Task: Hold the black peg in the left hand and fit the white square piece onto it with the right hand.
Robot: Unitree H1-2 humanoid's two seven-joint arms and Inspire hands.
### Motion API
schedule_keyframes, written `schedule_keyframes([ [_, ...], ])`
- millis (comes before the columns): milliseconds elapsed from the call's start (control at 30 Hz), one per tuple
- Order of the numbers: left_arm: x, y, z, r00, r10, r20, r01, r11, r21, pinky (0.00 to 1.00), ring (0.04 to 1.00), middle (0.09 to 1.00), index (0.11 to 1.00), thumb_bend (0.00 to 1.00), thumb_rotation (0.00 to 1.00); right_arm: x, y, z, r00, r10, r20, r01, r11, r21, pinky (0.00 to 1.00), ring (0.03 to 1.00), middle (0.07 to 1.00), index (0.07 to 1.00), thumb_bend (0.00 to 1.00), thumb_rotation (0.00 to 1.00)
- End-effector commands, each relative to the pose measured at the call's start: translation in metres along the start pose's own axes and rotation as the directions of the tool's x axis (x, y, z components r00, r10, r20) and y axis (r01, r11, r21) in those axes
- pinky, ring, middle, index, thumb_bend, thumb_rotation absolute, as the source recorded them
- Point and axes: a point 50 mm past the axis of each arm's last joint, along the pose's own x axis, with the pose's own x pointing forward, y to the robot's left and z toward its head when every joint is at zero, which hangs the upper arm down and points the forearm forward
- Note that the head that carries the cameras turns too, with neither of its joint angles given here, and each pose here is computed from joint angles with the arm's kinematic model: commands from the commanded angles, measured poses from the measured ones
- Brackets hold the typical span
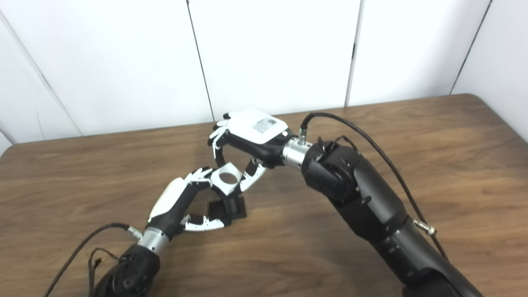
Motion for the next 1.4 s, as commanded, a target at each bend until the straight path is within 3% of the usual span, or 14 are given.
schedule_keyframes([
  [0, -0.001, -0.006, -0.004, 0.999, -0.036, -0.035, 0.037, 0.999, 0.036, 1.0, 0.977, 0.914, 0.488, 0.52, 0.07, 0.009, -0.021, 0.007, 0.998, -0.055, 0.039, 0.056, 0.998, -0.029, 0.98, 0.9, 0.801, 0.48, 0.52, 0.14],
  [600, 0.001, -0.006, 0.0, 0.998, -0.035, -0.043, 0.037, 0.999, 0.038, 1.0, 0.983, 0.917, 0.489, 0.52, 0.07, 0.006, -0.002, 0.006, 0.998, 0.006, 0.063, -0.005, 1.0, -0.019, 0.98, 0.889, 0.789, 0.48, 0.52, 0.14],
  [1367, -0.002, -0.009, 0.002, 0.999, -0.028, -0.034, 0.029, 0.999, 0.027, 0.99, 0.974, 0.914, 0.488, 0.52, 0.07, 0.013, 0.001, -0.003, 0.999, 0.018, 0.041, -0.018, 1.0, -0.012, 0.97, 0.881, 0.789, 0.48, 0.52, 0.14],
])
